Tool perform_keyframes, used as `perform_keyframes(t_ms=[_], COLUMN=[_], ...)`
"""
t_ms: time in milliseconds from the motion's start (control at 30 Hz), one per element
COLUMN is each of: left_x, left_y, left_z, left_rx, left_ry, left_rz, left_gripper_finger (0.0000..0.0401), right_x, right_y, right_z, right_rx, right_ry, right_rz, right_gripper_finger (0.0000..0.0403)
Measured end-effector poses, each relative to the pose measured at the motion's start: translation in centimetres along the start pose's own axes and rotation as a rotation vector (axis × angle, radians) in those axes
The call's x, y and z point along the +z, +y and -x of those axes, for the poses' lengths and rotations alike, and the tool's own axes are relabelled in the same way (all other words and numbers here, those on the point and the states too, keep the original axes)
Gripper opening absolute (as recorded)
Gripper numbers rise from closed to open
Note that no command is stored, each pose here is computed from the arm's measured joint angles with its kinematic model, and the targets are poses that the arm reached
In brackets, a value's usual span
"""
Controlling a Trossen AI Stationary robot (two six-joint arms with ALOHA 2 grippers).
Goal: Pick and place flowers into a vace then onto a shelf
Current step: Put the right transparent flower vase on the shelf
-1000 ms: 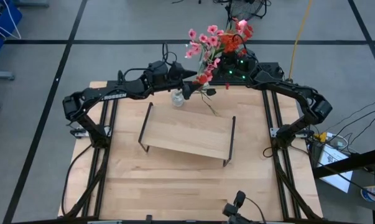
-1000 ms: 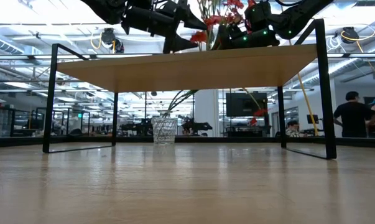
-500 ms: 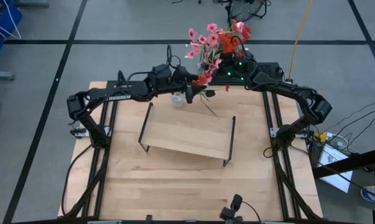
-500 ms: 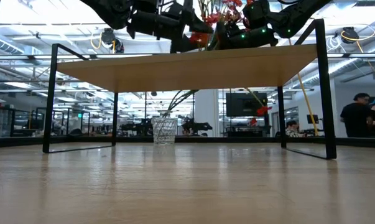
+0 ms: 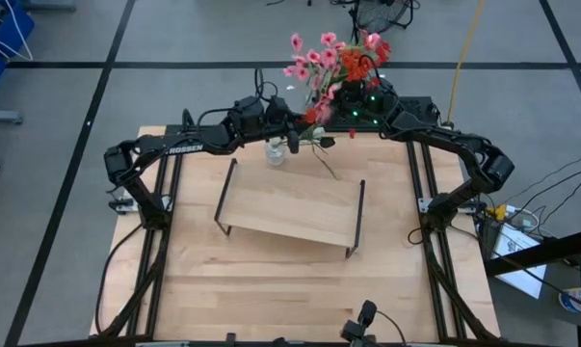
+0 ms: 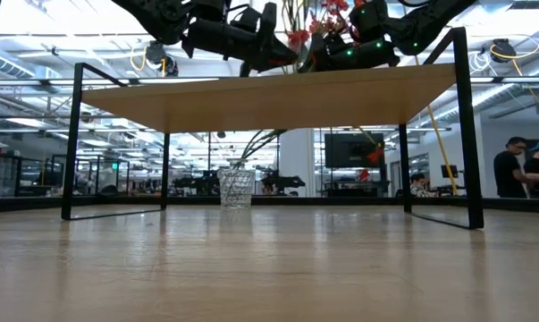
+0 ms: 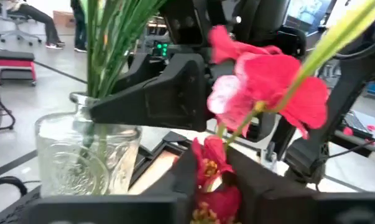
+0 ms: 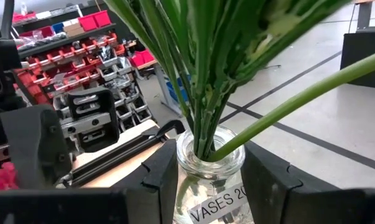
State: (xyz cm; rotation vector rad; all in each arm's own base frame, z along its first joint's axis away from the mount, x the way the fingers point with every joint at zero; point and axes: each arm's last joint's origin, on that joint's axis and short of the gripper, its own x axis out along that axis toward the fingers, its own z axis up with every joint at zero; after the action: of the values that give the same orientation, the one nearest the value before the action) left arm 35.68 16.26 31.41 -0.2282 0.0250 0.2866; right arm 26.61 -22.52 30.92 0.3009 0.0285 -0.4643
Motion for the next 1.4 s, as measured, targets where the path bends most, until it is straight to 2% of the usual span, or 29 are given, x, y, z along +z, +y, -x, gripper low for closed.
perform_keyframes(t_ms=[67, 133, 367, 633, 767, 900, 1133, 1400], left_x=[0.0, -0.2, -1.3, -2.0, -2.1, -1.9, -1.3, -2.0], left_y=[0.1, 0.2, 0.6, 1.2, 2.0, 2.7, 3.0, 3.4], left_z=[0.0, 0.0, 0.1, 0.3, 0.6, 1.0, 1.6, 2.4], left_rx=[0.021, 0.057, 0.119, 0.217, 0.297, 0.310, 0.343, 0.390], left_ry=[0.001, 0.013, 0.119, 0.192, 0.214, 0.228, 0.222, 0.343], left_rz=[0.000, 0.005, -0.014, -0.044, -0.038, -0.026, -0.027, -0.031], left_gripper_finger=[0.0030, 0.0010, 0.0029, 0.0007, 0.0028, 0.0032, 0.0007, 0.0022], right_x=[0.1, 0.2, 0.5, 1.1, 1.6, 1.9, 1.9, 2.0], right_y=[0.0, 0.0, -0.9, -1.8, -2.2, -2.5, -3.1, -4.2], right_z=[0.0, 0.0, 0.3, 0.6, 1.1, 1.5, 1.7, 2.1], right_rx=[0.000, -0.001, -0.029, -0.054, -0.070, -0.079, -0.099, -0.161], right_ry=[-0.005, -0.015, -0.031, -0.065, -0.082, -0.090, -0.078, -0.078], right_rz=[0.003, 0.013, 0.012, 0.017, 0.020, 0.022, 0.022, 0.023], right_gripper_finger=[0.0131, 0.0131, 0.0131, 0.0131, 0.0131, 0.0131, 0.0131, 0.0131])
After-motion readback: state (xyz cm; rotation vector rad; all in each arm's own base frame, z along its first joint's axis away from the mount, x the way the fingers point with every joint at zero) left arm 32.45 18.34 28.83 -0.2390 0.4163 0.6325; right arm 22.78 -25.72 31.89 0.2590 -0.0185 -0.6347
